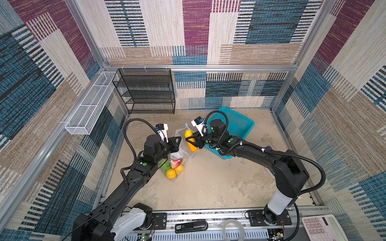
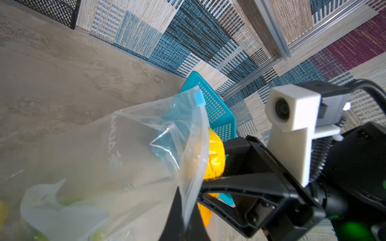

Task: Place the food in the zip-top bag and seal the zipper
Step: 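Carry the yellow elongated fruit into the bag mouth and release it, then move the right gripper back over the basket toward the red-and-yellow apple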

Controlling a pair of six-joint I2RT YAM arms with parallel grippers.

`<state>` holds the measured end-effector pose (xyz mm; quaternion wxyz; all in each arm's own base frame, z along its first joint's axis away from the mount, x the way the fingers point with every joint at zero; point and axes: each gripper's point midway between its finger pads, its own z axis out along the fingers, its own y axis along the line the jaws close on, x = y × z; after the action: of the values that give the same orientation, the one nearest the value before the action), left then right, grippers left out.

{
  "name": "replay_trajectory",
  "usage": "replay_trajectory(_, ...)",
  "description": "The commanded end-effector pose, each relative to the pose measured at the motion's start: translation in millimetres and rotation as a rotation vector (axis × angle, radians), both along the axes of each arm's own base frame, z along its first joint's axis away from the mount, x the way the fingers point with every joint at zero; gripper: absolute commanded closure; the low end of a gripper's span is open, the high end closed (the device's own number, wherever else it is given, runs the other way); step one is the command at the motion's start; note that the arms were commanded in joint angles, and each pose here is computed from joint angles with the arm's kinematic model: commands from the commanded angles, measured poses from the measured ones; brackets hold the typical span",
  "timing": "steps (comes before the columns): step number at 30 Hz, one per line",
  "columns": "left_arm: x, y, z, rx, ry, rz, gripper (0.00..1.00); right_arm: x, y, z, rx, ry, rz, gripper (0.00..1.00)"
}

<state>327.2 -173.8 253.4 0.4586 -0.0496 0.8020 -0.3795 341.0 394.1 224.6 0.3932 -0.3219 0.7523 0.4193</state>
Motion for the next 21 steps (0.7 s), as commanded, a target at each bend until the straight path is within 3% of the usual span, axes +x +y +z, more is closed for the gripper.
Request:
replay_trajectory(1,2,-8,15,-0.024,-0.043,-0.043,1.00,10,-1,-8,-0.035,-0.004,-0.044,0.64)
replay_trajectory(14,-1,-8,12,-0.023,-0.041,-0.044,1.00,22,14,-7,-0.079,-0.008,-0.057,0.40)
replay_trajectory(21,-2,1,9,-0.014,-0.039,-0.001,1.00,22,0,29,-0.062,-0.088,-0.117,0.39)
